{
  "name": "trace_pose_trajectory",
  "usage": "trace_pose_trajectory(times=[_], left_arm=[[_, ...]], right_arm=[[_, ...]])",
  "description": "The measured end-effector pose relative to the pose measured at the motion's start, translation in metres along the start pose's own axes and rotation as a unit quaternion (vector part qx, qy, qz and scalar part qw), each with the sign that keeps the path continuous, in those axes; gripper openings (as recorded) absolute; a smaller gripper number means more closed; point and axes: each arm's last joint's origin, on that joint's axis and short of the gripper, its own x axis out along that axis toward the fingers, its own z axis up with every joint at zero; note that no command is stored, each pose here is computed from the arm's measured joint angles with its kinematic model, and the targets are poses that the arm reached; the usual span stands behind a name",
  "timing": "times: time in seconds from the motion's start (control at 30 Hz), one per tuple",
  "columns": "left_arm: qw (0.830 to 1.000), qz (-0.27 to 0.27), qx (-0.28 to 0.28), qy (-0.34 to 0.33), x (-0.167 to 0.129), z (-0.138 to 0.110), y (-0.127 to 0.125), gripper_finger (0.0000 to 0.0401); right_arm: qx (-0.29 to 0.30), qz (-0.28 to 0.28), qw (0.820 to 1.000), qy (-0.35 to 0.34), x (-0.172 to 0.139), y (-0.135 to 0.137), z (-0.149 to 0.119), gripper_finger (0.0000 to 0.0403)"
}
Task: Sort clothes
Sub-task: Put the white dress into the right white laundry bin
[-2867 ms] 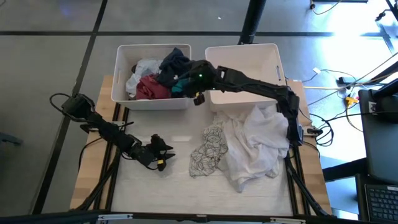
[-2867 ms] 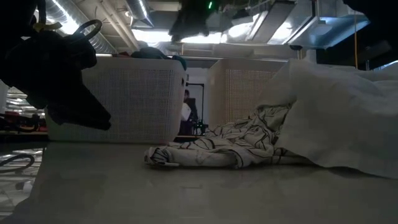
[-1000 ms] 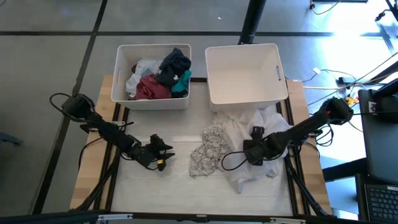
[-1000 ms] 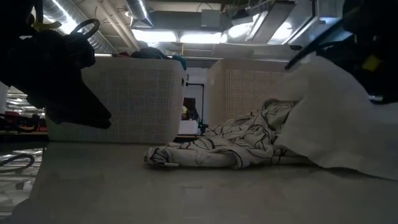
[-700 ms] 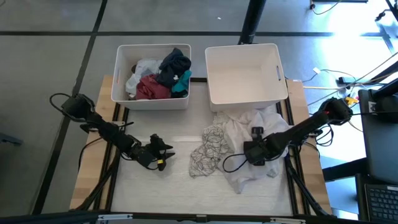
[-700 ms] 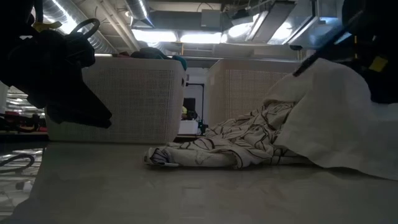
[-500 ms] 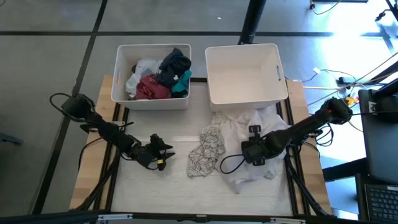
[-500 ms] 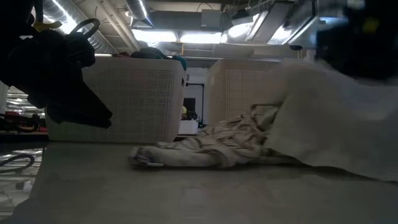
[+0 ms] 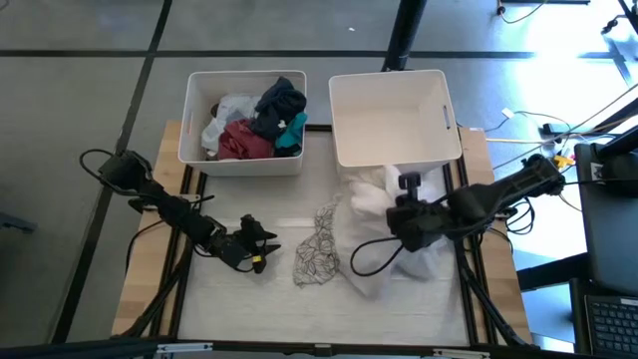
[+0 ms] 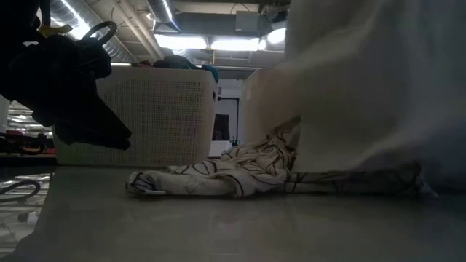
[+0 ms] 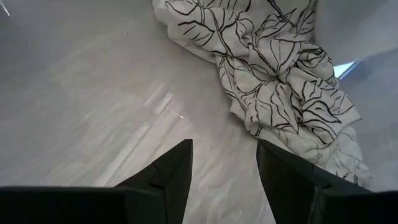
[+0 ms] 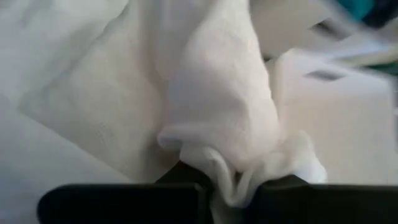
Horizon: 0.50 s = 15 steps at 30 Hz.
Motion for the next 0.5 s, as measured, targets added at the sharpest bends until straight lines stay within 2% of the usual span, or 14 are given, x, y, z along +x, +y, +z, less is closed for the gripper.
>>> trace_pose_trajectory(times=[0.2,0.37,0.5], left_arm=[[1.0,0.0,-0.001,0.0,0.0,0.0,0.0,0.0169],[1.0,0.0,-0.001,0.0,0.0,0.0,0.0,0.0169],[1.0,0.0,-0.001,0.0,0.0,0.0,0.0,0.0169]], right_arm=[[-0.011,-0.089,0.994,-0.06,-0.035,-0.031,0.014,0.0023],[-0.014,-0.184,0.979,-0.085,-0.063,-0.057,0.019,0.0026],[-0.018,-0.235,0.966,-0.108,-0.082,-0.077,0.025,0.0025]])
